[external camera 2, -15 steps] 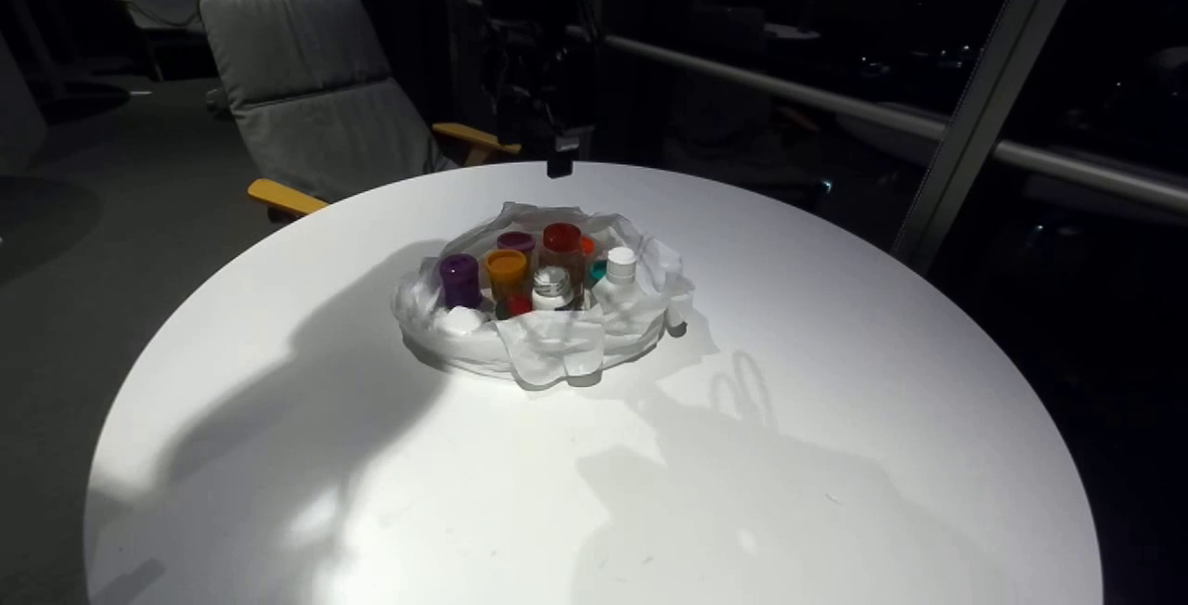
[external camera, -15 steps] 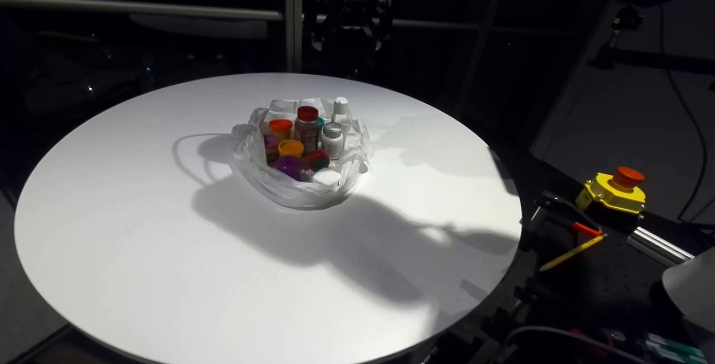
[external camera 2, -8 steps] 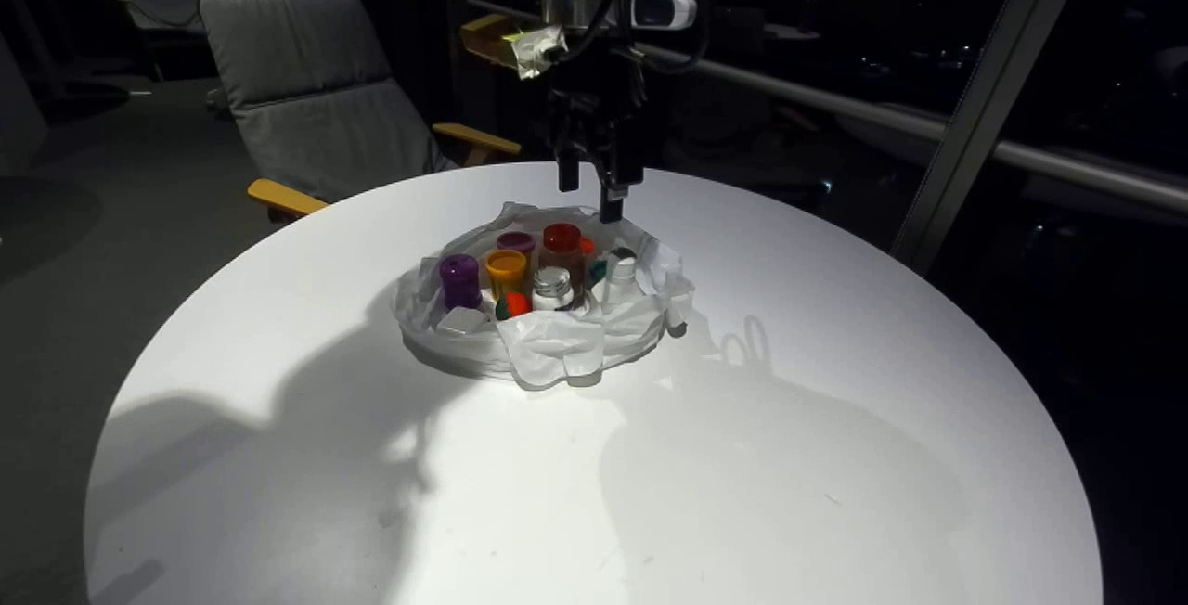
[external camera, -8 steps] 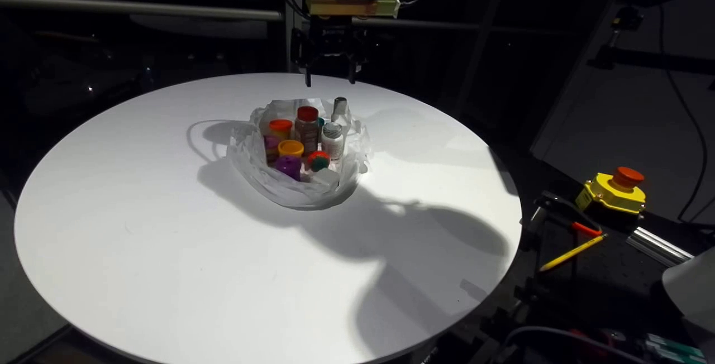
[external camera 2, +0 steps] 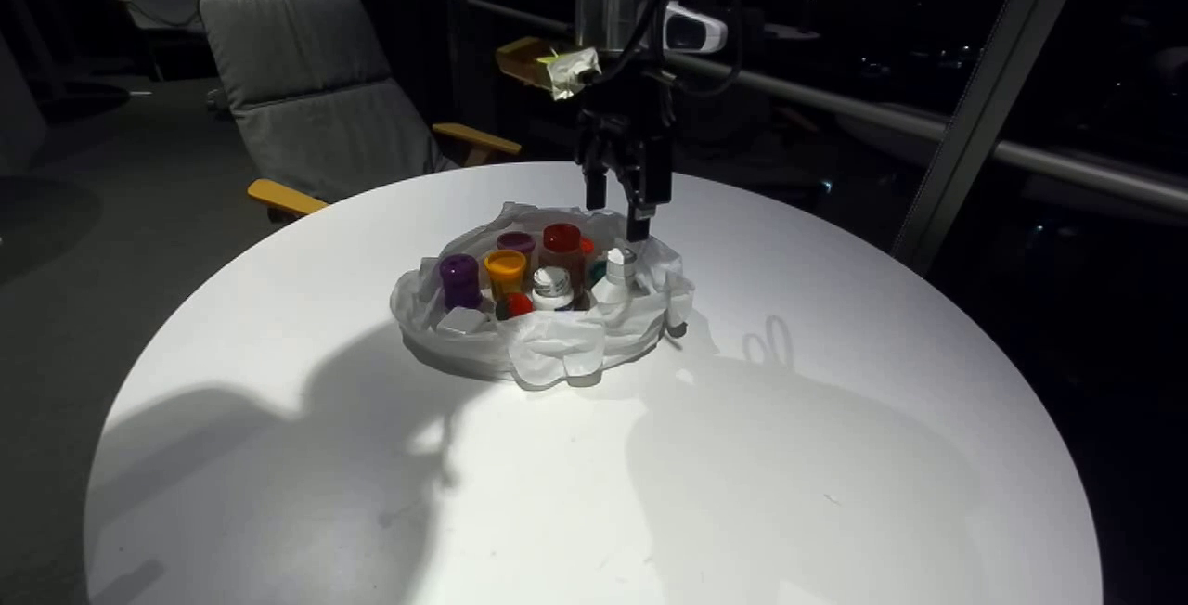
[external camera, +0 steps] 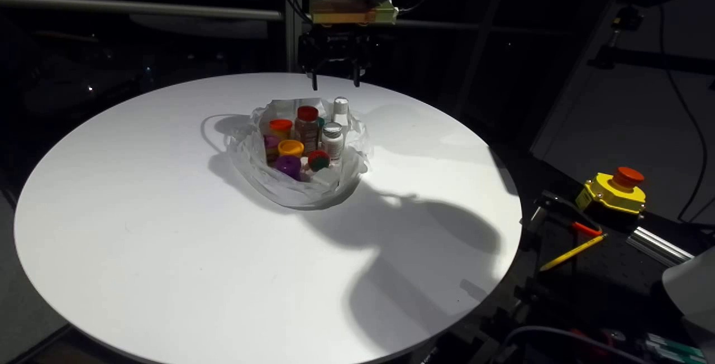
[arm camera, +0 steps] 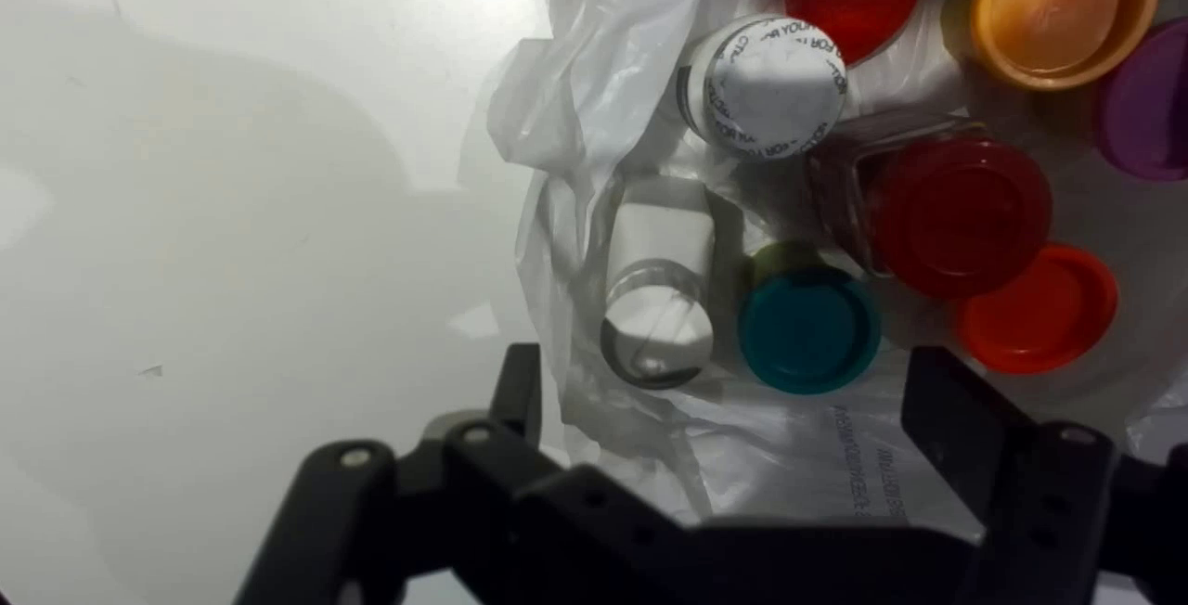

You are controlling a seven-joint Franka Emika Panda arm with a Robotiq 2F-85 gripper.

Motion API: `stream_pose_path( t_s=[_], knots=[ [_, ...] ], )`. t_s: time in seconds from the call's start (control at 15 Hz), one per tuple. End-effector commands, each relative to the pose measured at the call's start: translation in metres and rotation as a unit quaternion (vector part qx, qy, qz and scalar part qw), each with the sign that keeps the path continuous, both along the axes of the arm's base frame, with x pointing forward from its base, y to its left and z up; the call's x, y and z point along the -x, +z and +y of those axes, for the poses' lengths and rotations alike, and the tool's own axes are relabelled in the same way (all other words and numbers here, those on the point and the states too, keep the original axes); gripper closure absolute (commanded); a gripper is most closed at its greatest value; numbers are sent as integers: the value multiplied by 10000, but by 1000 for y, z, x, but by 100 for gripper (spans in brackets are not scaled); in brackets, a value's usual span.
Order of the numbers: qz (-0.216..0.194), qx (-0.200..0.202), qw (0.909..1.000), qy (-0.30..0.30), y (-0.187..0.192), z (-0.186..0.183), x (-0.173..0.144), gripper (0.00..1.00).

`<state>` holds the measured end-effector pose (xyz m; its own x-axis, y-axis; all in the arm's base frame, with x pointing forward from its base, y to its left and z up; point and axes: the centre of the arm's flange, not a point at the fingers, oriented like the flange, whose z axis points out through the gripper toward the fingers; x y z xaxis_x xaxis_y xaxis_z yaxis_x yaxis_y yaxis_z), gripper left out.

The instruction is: Remove the contents in the plastic bag and put them on the table.

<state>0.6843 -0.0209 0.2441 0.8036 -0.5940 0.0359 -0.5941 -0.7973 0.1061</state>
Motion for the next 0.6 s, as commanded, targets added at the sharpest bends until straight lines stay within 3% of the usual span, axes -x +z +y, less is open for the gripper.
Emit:
stream_pose_path(
  t_s=[0.0,0.4,0.47,0.53],
  knots=[
    [103,-178,9998,-3,-10,-4,-13,0],
    [216,-152,9996,-98,-35,-6,-11,0],
    [214,-162,9996,-125,-38,-7,-12,21],
    [224,-159,9995,-126,-39,-8,-11,27]
  ],
)
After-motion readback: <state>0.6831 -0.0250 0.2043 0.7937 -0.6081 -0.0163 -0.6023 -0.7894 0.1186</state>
